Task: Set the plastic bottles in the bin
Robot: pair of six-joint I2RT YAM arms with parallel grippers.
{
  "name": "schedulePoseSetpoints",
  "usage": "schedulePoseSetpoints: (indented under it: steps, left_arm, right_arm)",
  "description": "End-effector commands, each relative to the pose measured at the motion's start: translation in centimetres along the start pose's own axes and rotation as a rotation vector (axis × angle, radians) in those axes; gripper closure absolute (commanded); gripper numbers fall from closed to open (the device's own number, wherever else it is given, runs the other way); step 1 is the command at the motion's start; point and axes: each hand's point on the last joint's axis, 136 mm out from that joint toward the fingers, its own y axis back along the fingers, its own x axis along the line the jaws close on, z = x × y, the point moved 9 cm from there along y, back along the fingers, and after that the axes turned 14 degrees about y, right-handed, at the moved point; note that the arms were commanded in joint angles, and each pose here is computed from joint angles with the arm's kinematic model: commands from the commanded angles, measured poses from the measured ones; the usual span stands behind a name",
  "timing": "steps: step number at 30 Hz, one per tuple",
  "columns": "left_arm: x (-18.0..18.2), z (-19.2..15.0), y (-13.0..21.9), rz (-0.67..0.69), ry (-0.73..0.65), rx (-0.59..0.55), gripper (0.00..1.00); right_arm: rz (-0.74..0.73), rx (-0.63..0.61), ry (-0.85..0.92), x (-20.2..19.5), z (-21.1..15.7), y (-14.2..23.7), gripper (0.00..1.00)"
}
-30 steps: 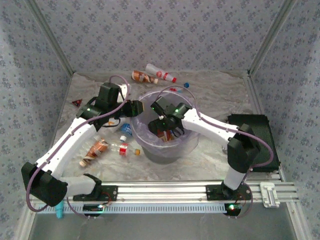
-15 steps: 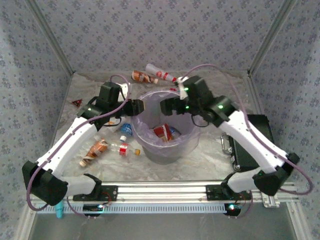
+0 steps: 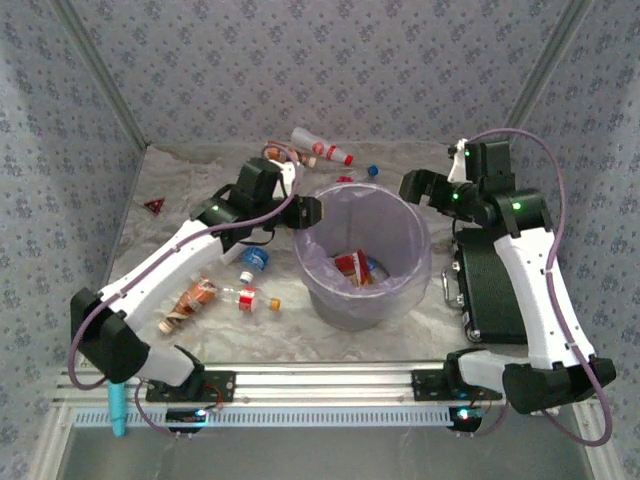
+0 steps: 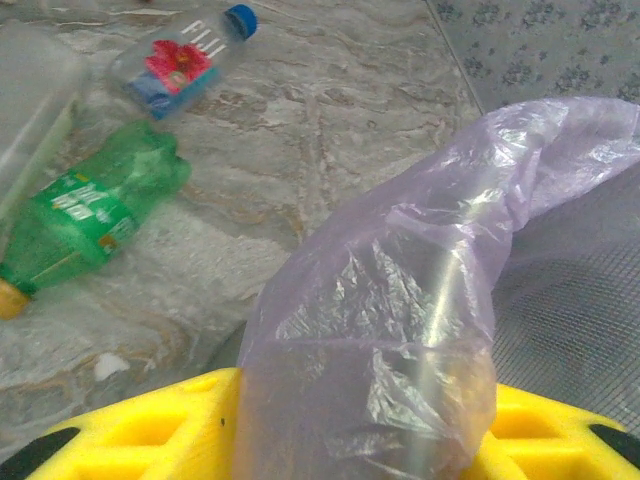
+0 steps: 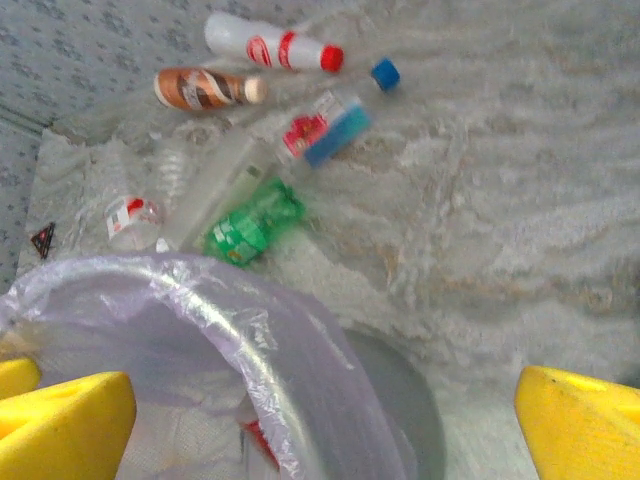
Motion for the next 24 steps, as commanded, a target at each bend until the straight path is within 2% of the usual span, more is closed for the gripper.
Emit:
schedulePoseSetpoints:
  steps: [1,5,8,11,13,15,20,24]
  left_arm:
    - [-0.7,-0.5,-2.1,0.015,-0.031,0.033,0.52]
    - [-1.6,0.0,-3.3,-0.008,-0.045,0.039,0.51]
    - [-2.3,0.3,-3.6,-0.023,-0.070,0.045,0.41]
    - [-2.9,0.7,-3.1,-0.039,-0.103,0.044,0.25]
    - [-3.3,1.0,-2.3,-0.047,-0.138,0.030,0.10]
    - [-3.9,1.4,-1.1,-0.050,-0.175,0.008,0.02]
    - [-4.9,2.4,2.3,-0.049,-0.268,-0.062,0.00]
    - [-4.1,3.3,5.3,0.004,-0.283,-0.127,0.00]
  right_arm:
    - [0.098,0.099,-0.024,0.1,-1.9,0.3,0.02]
    - [0.106,0.143,-0.029,-0.3,-2.8,-0.6,0.02]
    - [0.105,0.166,-0.038,-0.7,-3.3,-1.7,0.03]
    - [0.105,0.173,-0.042,-1.1,-3.4,-2.7,0.04]
    - [0.097,0.175,-0.045,-1.4,-3.4,-3.2,0.05]
    - [0.086,0.179,-0.048,-1.6,-3.4,-3.5,0.05]
    - [0.063,0.169,-0.052,-2.1,-3.4,-3.9,0.06]
    - [0.058,0.162,-0.053,-2.2,-3.3,-4.1,0.07]
